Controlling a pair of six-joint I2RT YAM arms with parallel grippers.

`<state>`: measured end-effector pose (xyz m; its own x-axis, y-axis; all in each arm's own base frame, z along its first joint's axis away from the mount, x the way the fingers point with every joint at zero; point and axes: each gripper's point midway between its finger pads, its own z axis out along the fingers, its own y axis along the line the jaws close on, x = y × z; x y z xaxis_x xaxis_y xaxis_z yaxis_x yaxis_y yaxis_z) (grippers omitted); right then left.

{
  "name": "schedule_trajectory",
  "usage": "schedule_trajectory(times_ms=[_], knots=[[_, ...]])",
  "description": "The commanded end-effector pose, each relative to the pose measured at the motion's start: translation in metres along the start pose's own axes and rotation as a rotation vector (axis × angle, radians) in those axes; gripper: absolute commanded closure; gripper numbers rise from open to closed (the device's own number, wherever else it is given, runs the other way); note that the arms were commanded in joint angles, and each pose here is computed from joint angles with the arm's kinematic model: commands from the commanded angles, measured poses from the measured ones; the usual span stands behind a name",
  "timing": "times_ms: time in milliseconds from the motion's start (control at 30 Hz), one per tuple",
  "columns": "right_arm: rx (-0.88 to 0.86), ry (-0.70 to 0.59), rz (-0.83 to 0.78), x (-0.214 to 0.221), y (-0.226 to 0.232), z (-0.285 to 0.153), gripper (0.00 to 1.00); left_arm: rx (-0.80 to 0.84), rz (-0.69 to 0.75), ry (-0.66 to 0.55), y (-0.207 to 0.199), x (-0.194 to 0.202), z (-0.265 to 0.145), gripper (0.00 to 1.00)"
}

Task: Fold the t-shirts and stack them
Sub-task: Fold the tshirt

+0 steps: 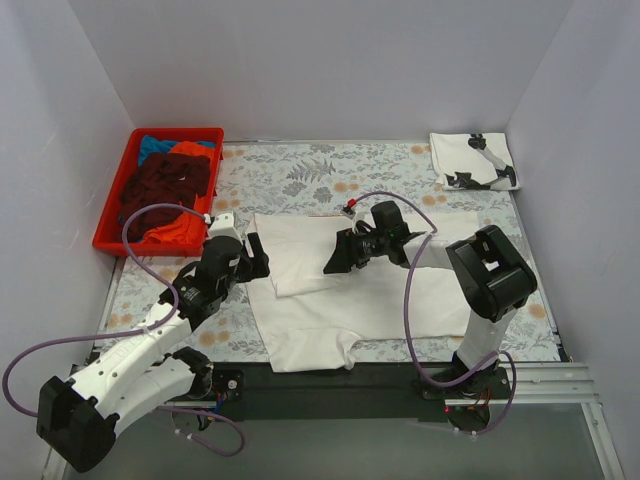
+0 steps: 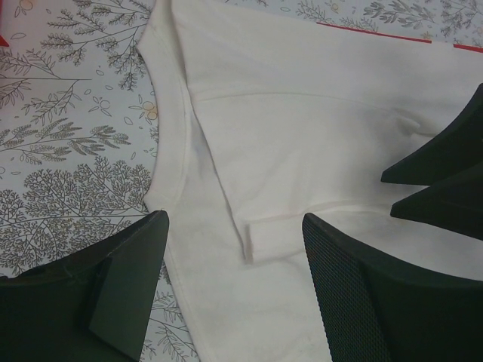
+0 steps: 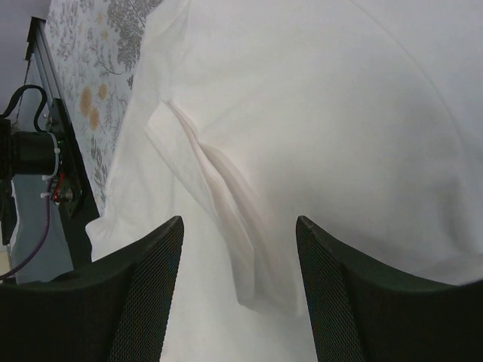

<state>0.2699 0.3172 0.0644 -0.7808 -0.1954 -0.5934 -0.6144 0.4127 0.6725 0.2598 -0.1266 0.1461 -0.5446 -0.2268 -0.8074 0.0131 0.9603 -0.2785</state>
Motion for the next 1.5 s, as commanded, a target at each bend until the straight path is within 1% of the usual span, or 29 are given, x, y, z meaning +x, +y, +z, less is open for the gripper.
schedule_trajectory(times_ms=[0,200,467,867,1167,1267,1333,1400,1467], knots=[[-0.032,0.024,-0.023,0.004,0.004,0.007,0.33,0.001,0.010,-0.021,0.000,-0.004,0.001,0.29],[-0.096,0.072,-0.031,0.022,0.022,0.008,0.34,0.007,0.015,-0.006,-0.001,0.000,0.002,0.29],[-0.160,0.093,-0.047,0.033,0.040,0.000,0.34,0.008,0.014,0.003,-0.002,0.002,0.003,0.29],[-0.178,0.108,-0.070,0.051,0.047,-0.011,0.35,0.006,0.016,0.022,-0.002,0.007,0.006,0.29],[-0.167,0.133,-0.052,0.066,0.041,-0.012,0.36,0.004,0.018,0.041,-0.003,0.011,0.009,0.29],[-0.154,0.103,-0.073,0.055,0.045,-0.015,0.36,-0.004,0.011,0.046,-0.002,0.013,0.010,0.29],[-0.112,0.054,-0.087,0.038,0.045,-0.022,0.36,-0.011,-0.009,0.048,-0.003,0.011,0.012,0.29],[-0.063,-0.023,-0.079,0.014,0.039,-0.037,0.36,-0.034,-0.026,0.053,-0.003,0.009,0.017,0.30],[0.023,-0.103,-0.032,-0.005,0.015,-0.059,0.36,-0.041,-0.059,0.039,-0.007,0.000,0.021,0.31]])
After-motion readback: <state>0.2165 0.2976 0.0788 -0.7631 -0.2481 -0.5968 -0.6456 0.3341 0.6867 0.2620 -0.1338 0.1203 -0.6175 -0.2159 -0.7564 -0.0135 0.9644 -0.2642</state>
